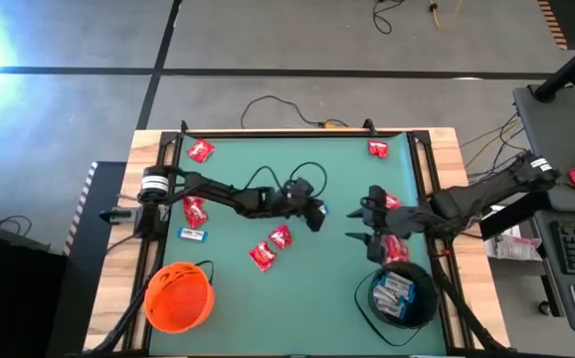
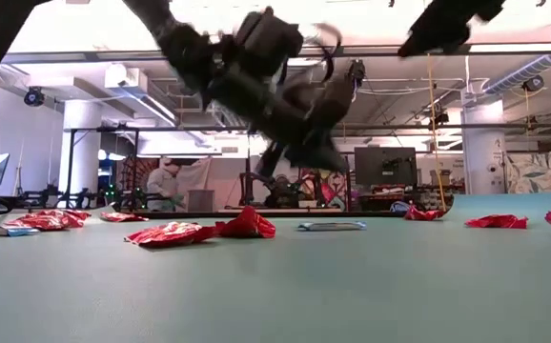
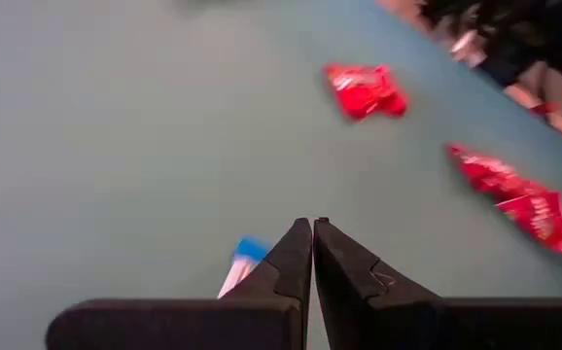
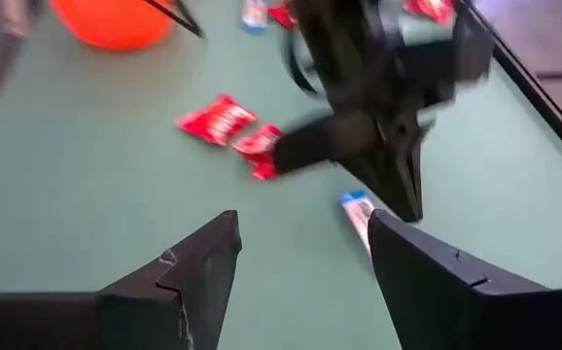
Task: Sort candy by brand, put in halloween buckets
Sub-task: Put the white chocolate into the black bucket
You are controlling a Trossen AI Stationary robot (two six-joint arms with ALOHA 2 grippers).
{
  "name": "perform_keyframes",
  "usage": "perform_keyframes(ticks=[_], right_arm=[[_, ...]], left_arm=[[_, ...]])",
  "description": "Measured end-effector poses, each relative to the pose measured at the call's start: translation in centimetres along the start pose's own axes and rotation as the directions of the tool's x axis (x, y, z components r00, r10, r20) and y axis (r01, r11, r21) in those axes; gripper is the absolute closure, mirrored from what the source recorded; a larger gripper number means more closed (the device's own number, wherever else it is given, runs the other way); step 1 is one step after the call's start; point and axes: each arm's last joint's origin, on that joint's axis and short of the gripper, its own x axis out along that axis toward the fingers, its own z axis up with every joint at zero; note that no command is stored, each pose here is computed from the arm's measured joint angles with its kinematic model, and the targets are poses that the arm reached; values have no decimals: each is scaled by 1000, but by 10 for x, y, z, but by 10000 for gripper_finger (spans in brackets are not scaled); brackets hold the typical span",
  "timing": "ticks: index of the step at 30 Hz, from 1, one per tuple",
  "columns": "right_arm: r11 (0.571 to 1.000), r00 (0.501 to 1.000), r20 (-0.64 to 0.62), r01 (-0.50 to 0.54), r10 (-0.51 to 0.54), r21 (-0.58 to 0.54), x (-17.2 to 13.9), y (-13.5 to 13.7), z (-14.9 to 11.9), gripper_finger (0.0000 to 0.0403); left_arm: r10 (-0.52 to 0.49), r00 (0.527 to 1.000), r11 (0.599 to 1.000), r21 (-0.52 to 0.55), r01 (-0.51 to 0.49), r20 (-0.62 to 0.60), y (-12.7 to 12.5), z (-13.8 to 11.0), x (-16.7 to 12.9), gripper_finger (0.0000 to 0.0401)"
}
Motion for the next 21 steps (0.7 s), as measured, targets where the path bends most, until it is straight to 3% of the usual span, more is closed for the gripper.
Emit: perform_keyframes(ticks=[6, 10, 15, 19, 21], right_arm=[[997, 991, -122, 53, -60, -57, 39, -23, -3, 184], [987, 992, -109, 49, -66, -154, 62, -45, -3, 184], [991, 995, 43, -86, 91, -101, 92, -76, -11, 184], [981, 995, 94, -7, 26, -195, 117, -101, -33, 184], [977, 999, 52, -2, 13, -215, 131, -111, -53, 184]], left_arm=[[20, 1000, 980, 197, -19, -4, -24, 43, -36, 401], [62, 997, 968, 243, -69, 35, -30, 56, -79, 401], [49, 996, 973, 221, -66, 79, -28, 46, -135, 401], [74, 995, 977, 194, -86, 70, -16, 19, -166, 401], [90, 994, 982, 162, -98, 60, -6, 3, -177, 401]])
